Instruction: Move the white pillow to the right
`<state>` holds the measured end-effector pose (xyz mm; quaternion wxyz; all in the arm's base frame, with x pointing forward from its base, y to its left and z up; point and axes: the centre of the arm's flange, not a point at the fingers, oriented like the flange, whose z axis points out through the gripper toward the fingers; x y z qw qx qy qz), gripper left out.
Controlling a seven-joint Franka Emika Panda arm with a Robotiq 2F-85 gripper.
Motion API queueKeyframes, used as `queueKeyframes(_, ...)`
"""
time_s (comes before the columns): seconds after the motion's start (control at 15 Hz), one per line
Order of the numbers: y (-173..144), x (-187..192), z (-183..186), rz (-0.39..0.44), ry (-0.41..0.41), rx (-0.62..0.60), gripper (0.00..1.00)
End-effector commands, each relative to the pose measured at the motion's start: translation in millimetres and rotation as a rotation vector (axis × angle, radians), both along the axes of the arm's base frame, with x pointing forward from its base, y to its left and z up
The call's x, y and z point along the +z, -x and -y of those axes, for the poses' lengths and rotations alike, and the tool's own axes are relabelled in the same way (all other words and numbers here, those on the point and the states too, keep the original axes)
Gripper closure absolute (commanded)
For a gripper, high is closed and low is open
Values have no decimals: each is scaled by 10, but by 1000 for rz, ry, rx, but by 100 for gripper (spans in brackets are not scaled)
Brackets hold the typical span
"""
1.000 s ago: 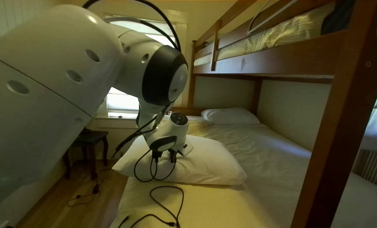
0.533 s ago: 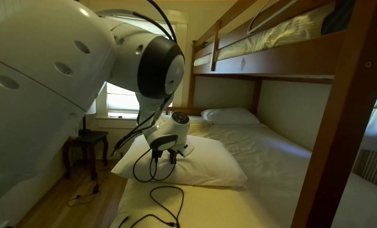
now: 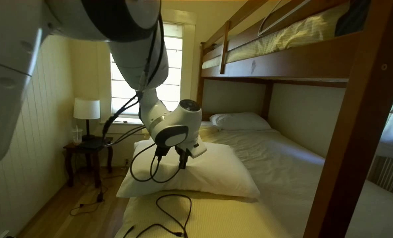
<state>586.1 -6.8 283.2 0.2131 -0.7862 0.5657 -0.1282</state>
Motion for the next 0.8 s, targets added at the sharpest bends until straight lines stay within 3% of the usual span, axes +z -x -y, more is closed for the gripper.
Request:
queueKeyframes(0.0,698,510,72,-95,20,-106,99)
queueKeyframes(0.2,1019,677,171,-154,34,-166,99)
queueKeyframes(0.6,1511,1102,551,-302,185,-365,99)
queueKeyframes(0.67,1156,567,573,-273,140,-286,99)
queueKeyframes(0.73,1189,628,615,-277,147,-301,97)
